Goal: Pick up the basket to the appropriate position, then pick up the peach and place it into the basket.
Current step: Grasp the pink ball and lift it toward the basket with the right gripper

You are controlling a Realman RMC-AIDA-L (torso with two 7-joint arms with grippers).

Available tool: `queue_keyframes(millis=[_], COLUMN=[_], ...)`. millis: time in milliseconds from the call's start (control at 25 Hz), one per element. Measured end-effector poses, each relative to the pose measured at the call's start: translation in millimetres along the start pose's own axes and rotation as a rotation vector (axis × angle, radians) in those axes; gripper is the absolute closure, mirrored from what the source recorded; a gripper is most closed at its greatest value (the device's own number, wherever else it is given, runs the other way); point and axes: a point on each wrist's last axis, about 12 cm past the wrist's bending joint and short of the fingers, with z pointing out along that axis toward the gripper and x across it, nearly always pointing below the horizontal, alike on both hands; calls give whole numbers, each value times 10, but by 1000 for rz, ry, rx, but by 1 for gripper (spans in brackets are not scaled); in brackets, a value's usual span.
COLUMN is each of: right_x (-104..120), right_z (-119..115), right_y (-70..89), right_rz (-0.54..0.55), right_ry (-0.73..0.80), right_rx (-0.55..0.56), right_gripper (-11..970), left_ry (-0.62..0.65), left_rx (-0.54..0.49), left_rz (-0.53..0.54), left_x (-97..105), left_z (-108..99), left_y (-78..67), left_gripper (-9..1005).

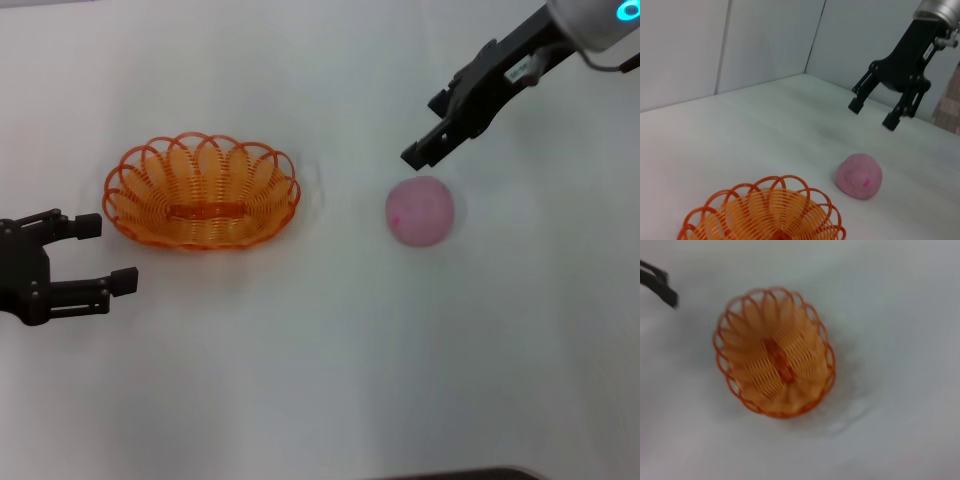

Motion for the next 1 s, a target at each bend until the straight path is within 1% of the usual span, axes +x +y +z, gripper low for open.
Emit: queue_keyframes(millis=[80,120,160,360,640,880,1000], right_x=[-18,-27,-27,-9,35,49,59], right_z=[89,186,186,382,501,556,590], right_y=[29,68,68,90,88,85,99], right_rz=[-13,-28,-28,-36,-37,-40,-60], right_ry=[36,73,73,129,160,173,190], right_rx=[19,18,18,26,33,38,38], right_gripper=[76,76,76,77,84,99,107], left_ry=[-1,-1,-1,-9,-6,-12,-12], left_rx=[1,4,4,15,37,52,49], left_rz=[-2,-3,-3,-1,-8,-12,-15], left_x=[4,4,4,-8,-24,-53,-54], left_z=[3,5,5,5,42,36,29], left_y=[-3,-7,-7,-19,-33,-40,-36], left_gripper=[99,99,99,100,101,102,102])
